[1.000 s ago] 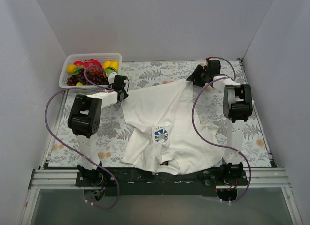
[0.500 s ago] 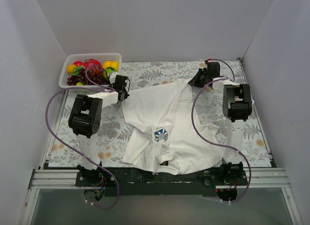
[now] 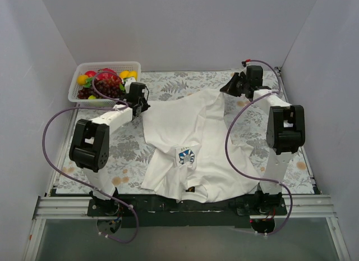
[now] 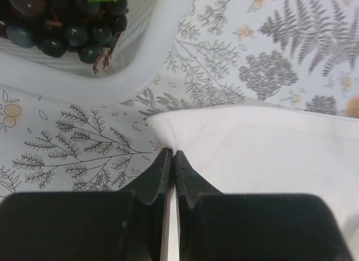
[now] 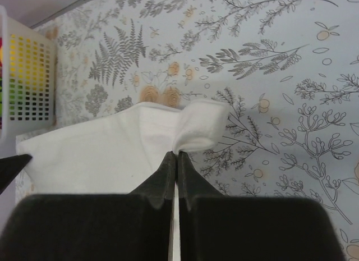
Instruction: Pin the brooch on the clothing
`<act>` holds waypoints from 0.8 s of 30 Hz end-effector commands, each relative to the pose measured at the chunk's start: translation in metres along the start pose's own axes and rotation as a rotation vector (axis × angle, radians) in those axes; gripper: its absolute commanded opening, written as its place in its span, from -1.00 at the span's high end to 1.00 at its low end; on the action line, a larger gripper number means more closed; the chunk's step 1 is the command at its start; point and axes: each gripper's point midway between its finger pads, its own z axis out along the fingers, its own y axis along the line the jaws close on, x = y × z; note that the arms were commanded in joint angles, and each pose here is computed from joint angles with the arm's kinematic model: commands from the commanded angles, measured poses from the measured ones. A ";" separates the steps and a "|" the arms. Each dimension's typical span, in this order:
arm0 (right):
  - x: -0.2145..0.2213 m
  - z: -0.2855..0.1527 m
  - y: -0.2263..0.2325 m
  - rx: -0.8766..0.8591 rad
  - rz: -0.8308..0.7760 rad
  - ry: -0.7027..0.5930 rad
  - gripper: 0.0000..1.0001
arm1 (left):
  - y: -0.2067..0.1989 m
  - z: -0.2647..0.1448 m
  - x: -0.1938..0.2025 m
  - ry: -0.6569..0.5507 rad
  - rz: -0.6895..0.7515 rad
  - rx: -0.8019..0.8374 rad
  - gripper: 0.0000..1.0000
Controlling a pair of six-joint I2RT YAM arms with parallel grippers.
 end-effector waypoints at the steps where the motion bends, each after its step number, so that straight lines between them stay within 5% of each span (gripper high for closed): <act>1: -0.027 -0.032 0.040 -0.090 -0.078 -0.088 0.97 | -0.016 -0.036 -0.033 -0.074 -0.008 0.087 1.00; 7: -0.052 -0.074 0.076 -0.138 -0.137 -0.177 0.97 | -0.029 -0.073 -0.071 -0.169 -0.005 0.160 1.00; 14: -0.095 -0.143 0.137 -0.212 -0.234 -0.327 0.97 | -0.063 -0.151 -0.164 -0.375 -0.023 0.303 1.00; 24: -0.142 -0.292 0.237 -0.346 -0.403 -0.649 0.97 | -0.087 -0.280 -0.273 -0.627 0.006 0.441 1.00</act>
